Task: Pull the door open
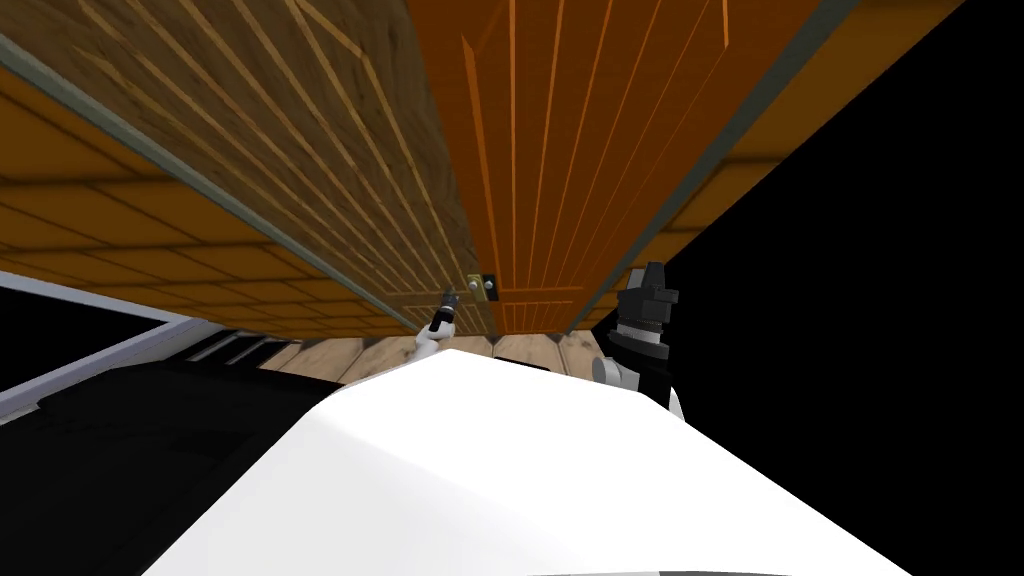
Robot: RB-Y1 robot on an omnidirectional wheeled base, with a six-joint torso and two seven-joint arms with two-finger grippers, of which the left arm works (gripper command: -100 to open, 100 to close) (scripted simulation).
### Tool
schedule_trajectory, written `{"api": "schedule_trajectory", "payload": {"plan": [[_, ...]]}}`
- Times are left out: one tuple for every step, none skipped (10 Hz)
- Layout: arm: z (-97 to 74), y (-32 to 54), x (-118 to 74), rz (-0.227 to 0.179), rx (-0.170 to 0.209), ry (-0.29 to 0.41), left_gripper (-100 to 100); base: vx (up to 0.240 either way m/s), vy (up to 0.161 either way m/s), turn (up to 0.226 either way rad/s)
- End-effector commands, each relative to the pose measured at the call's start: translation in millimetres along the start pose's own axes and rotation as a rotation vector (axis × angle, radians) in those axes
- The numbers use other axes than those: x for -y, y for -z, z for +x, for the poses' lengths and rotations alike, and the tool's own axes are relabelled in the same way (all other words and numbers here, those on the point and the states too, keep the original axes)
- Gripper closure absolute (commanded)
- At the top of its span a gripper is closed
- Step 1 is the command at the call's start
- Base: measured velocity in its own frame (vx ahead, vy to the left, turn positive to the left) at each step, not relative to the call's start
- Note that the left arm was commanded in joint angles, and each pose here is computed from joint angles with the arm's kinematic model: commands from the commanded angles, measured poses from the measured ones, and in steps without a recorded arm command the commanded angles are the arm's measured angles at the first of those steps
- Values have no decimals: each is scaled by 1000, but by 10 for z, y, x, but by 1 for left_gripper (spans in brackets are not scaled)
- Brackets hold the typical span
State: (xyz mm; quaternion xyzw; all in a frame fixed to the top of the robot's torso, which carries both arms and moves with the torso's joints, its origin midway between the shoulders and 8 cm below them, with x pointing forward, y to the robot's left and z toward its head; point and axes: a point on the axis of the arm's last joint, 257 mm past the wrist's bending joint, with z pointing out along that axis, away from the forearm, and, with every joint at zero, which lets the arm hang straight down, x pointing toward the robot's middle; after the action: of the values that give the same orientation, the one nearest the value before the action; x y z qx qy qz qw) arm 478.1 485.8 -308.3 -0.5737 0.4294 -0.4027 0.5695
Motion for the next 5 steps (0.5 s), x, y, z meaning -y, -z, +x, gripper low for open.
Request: {"api": "schedule_trajectory", "payload": {"plan": [[276, -57, 95, 22, -36, 18, -100, 179, -90, -187], [276, -57, 95, 22, -36, 18, -100, 155, -117, -96], [251, -32, 103, 18, -31, 15, -100, 68, -53, -5], [251, -32, 103, 18, -31, 15, 100, -7, 5, 7], [251, -32, 103, 18, -31, 15, 100, -25, 22, -4]]}}
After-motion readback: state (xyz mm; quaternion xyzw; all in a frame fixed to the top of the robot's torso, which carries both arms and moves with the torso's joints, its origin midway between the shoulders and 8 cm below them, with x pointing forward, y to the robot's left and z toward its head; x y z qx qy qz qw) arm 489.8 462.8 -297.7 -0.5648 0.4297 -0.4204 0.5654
